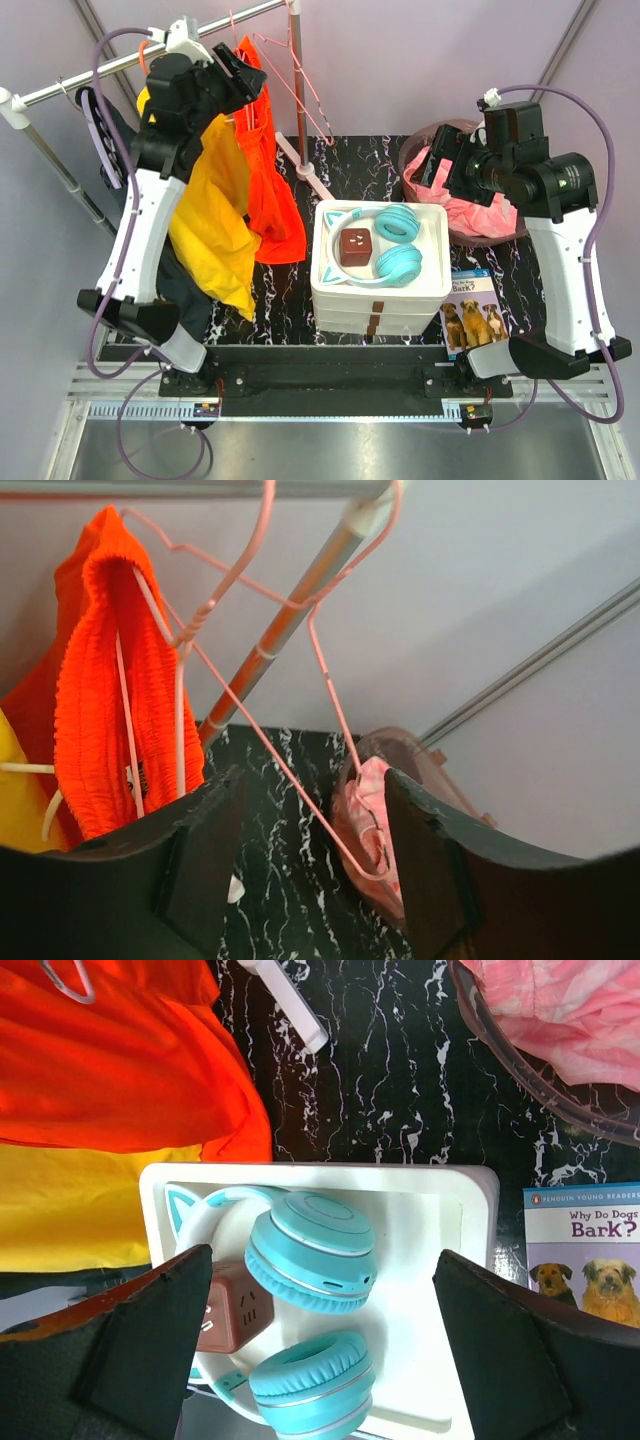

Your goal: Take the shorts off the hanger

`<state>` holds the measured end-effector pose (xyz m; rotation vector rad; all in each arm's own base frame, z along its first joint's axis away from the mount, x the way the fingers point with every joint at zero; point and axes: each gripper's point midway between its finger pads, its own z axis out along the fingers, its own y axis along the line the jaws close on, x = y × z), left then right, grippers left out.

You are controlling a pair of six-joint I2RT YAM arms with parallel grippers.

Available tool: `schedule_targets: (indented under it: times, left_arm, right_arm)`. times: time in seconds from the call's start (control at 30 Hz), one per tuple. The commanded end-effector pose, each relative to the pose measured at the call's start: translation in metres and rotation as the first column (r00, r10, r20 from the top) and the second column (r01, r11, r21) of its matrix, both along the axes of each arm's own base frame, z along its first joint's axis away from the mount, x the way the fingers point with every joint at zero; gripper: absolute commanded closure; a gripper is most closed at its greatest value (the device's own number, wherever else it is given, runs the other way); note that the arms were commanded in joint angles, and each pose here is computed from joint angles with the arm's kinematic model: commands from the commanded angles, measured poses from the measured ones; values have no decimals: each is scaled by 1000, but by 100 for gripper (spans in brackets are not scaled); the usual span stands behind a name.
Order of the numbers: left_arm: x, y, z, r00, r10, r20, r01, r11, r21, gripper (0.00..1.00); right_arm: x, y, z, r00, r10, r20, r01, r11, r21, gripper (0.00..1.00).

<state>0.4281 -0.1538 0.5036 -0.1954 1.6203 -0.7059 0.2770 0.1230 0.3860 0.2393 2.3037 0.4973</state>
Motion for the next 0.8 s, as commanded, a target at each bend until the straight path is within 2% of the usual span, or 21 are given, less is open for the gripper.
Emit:
schedule_targets:
  times: [0.0, 0.23, 0.77]
  left_arm:
    - [13, 6, 11, 999, 37, 39, -38, 999, 21, 44]
    - [23, 25, -8, 989, 149, 10, -149, 987, 64, 52]
    - [44, 28, -35, 981, 190, -24, -186, 974, 132, 54]
  right_arm:
    - [-12, -2, 13, 999, 31, 13, -31, 1000, -4, 0]
    - [-16, -6, 16, 999, 30, 15, -29, 999, -23, 0]
    - [-4, -3, 17, 997, 76, 25, -75, 995, -66, 0]
